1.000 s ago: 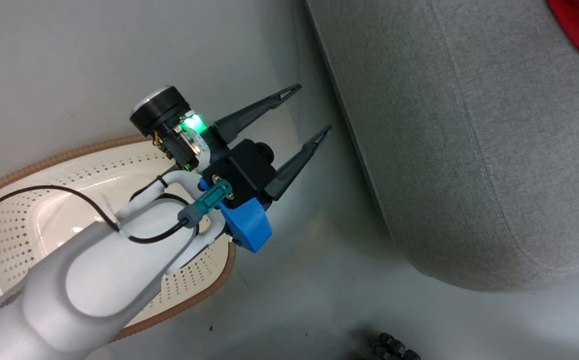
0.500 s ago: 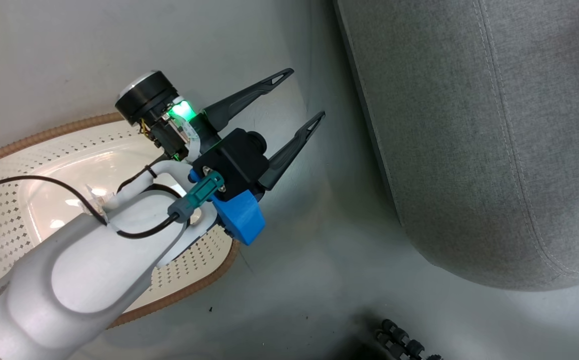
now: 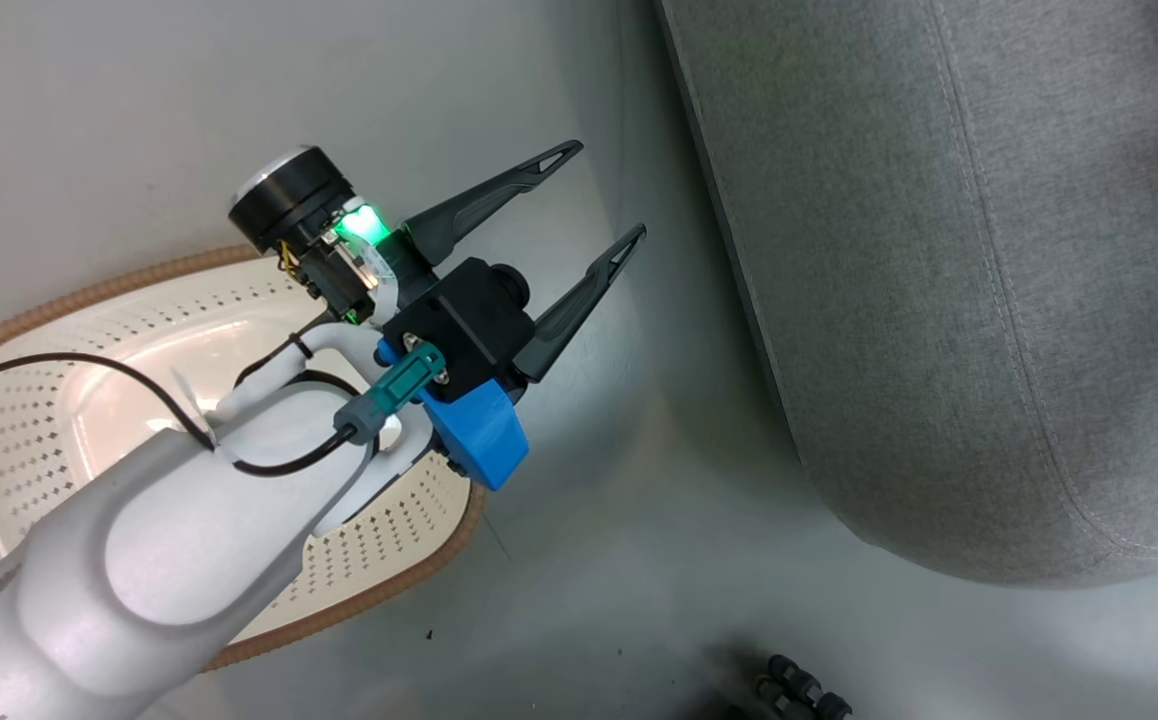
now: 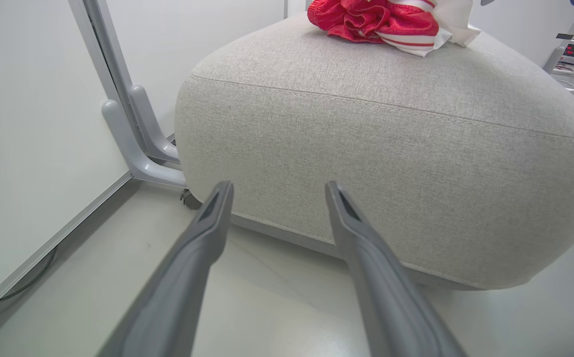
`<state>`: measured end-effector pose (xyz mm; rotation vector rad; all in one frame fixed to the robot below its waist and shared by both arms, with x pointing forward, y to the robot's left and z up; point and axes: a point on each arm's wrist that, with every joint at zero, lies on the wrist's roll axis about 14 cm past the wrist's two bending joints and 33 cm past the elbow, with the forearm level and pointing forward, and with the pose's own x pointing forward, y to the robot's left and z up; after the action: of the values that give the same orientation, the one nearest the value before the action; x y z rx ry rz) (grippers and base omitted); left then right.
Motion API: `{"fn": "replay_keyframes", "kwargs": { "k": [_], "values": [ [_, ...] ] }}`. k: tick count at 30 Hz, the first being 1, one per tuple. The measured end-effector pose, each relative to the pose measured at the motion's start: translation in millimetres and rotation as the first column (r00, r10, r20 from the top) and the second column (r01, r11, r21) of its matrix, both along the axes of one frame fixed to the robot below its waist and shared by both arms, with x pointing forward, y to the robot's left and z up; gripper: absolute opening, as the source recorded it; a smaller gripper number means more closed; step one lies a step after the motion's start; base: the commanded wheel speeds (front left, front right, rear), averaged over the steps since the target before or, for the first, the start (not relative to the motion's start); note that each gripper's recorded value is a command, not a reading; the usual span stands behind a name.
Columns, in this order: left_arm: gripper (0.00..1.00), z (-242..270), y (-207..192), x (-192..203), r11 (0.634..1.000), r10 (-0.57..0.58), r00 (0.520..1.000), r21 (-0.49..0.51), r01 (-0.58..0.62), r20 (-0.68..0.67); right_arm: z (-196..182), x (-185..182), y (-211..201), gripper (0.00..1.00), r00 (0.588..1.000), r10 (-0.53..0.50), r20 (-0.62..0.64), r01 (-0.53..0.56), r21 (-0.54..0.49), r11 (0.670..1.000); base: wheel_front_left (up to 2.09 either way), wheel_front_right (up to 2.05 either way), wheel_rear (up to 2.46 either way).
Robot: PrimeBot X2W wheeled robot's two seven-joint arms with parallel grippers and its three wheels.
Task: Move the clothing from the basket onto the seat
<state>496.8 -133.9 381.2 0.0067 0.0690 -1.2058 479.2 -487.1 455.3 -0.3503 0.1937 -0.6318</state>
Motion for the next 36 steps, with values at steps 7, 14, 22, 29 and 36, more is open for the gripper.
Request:
{"fn": "replay_keyframes", "kwargs": {
  "k": [7, 14, 22, 29, 36],
  "values": [
    [1.00, 32, -2, -8, 0.999, 0.013, 0.999, -0.030, -0.012, 0.041, 8, -42, 14, 1.00, 0.999, -0.001, 0.048, 0.000, 0.020, 1.000, 0.00, 0.00, 0.00],
    [1.00, 66, -5, -22, 0.997, 0.036, 0.997, -0.067, -0.032, 0.064, 18, -81, 35, 1.00, 0.997, 0.027, 0.065, -0.029, 0.027, 0.999, 0.00, 0.00, 0.00],
    [1.00, 101, 12, -23, 0.982, 0.164, 0.984, -0.108, -0.156, 0.067, 67, -85, 73, 1.00, 0.971, 0.166, 0.172, -0.162, -0.037, 0.986, 0.00, 0.00, 0.00],
    [1.00, 129, 59, -11, 0.925, 0.367, 0.929, -0.131, -0.357, 0.056, 99, -64, 131, 1.00, 0.899, 0.351, 0.261, -0.347, -0.064, 0.936, 0.00, 0.00, 0.00],
    [1.00, 155, 141, -5, 0.783, 0.613, 0.788, -0.176, -0.597, 0.053, 109, -43, 205, 1.00, 0.793, 0.513, 0.327, -0.530, -0.045, 0.847, 0.00, 0.00, 0.00]
  ]
}}
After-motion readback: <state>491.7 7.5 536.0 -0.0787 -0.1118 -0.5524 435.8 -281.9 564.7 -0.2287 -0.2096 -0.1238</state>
